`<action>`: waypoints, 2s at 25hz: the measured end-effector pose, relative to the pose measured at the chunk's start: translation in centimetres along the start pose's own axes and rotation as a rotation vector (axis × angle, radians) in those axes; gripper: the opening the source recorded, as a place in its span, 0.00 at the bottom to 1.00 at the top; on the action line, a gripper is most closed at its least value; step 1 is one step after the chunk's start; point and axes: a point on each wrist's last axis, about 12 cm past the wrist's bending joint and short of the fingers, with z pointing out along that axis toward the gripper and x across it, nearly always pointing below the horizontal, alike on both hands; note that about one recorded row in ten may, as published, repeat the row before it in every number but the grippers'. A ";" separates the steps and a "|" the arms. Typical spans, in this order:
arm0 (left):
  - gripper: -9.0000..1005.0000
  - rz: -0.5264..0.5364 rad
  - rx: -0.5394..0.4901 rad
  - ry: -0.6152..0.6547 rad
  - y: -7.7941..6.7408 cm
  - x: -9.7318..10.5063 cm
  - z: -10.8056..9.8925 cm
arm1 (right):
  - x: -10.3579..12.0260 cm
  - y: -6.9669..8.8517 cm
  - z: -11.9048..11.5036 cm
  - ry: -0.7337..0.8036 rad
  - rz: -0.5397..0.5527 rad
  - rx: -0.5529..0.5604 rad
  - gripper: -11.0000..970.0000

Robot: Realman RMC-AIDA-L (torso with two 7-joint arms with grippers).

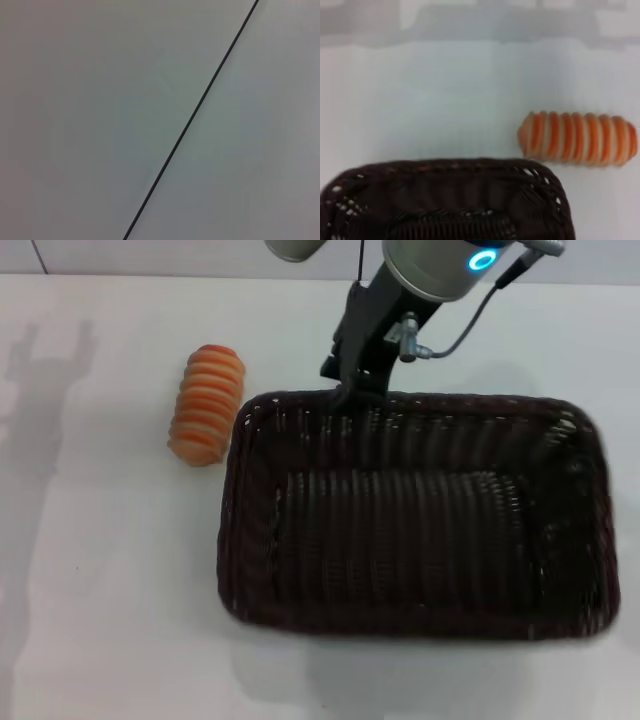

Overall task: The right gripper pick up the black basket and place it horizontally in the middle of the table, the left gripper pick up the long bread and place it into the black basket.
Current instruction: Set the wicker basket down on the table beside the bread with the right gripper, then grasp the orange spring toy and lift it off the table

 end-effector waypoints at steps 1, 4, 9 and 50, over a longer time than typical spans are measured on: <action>0.86 0.000 0.001 0.001 0.0 0.0 0.0 | -0.1 -0.1 0.0 -0.005 -0.002 0.007 0.29; 0.86 -0.004 0.000 0.003 0.0 0.1 -0.1 | -0.4 -0.5 -0.1 0.000 -0.007 0.051 0.33; 0.86 -0.004 0.001 0.005 0.1 0.1 -0.2 | 0.4 -2.8 -0.4 0.001 0.060 0.249 0.35; 0.86 0.402 0.003 0.699 -13.1 -5.0 5.6 | 31.8 13.9 6.5 -0.685 0.850 1.648 0.35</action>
